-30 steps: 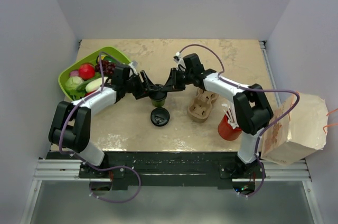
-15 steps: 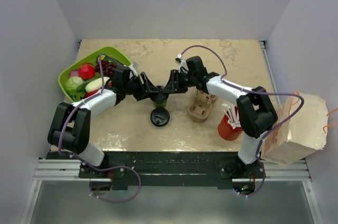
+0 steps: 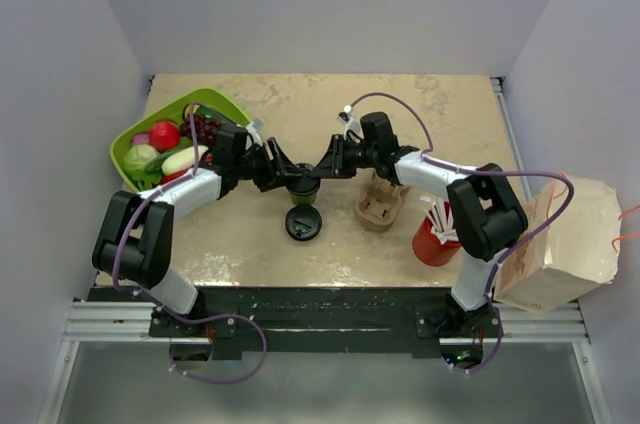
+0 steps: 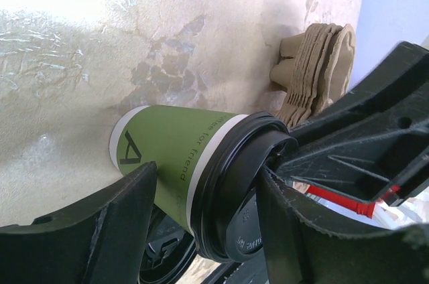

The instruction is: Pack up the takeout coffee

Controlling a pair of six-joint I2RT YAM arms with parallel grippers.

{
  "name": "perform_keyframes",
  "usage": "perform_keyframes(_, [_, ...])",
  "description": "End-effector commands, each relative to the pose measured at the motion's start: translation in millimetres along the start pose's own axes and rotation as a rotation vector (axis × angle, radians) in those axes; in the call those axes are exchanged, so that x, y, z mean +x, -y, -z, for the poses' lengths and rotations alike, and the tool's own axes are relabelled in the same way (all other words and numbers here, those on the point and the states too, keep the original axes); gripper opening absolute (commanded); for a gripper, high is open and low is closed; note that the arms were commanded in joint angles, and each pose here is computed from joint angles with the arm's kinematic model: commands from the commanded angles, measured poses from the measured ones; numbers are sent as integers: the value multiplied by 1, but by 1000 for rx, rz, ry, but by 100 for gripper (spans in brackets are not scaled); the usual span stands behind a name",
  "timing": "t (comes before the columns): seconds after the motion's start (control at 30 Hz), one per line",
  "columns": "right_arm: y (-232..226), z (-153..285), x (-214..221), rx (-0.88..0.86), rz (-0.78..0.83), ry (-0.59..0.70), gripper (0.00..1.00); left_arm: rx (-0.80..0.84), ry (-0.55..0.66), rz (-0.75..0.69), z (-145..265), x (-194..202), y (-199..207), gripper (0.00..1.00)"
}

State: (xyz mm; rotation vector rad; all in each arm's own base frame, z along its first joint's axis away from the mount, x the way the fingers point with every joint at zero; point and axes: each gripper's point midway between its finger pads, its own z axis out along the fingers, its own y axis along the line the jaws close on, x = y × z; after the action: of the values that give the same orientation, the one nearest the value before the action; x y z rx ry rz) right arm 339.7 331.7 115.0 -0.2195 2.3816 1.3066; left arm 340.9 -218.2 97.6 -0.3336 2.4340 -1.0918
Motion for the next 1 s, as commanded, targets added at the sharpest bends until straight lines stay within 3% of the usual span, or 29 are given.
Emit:
perform_keyframes(0.0, [38, 1, 45, 130, -57, -113, 34, -182, -89, 54, -5, 31, -52, 63])
perform_keyframes(0.07, [33, 8, 30, 170, -8, -68, 49, -186, -88, 49, -4, 31, -52, 63])
perform_keyframes(0.17, [29, 22, 16, 225, 78, -38, 55, -206, -88, 33, -2, 31, -56, 63])
perform_keyframes(0.47, [2, 30, 14, 118, 137, -45, 57, -225, -130, -13, -6, 32, -62, 63])
perform_keyframes(0.73, [-37, 44, -53, 120, 296, 155, 57, -223, -145, -34, -5, 33, -61, 63])
perform_keyframes(0.83, [-62, 54, -64, 72, 378, 214, 49, -227, -142, -31, -5, 33, -61, 63])
perform_keyframes(0.97, [-73, 45, -46, 26, 403, 166, 22, -225, -134, -32, -4, 31, -59, 63])
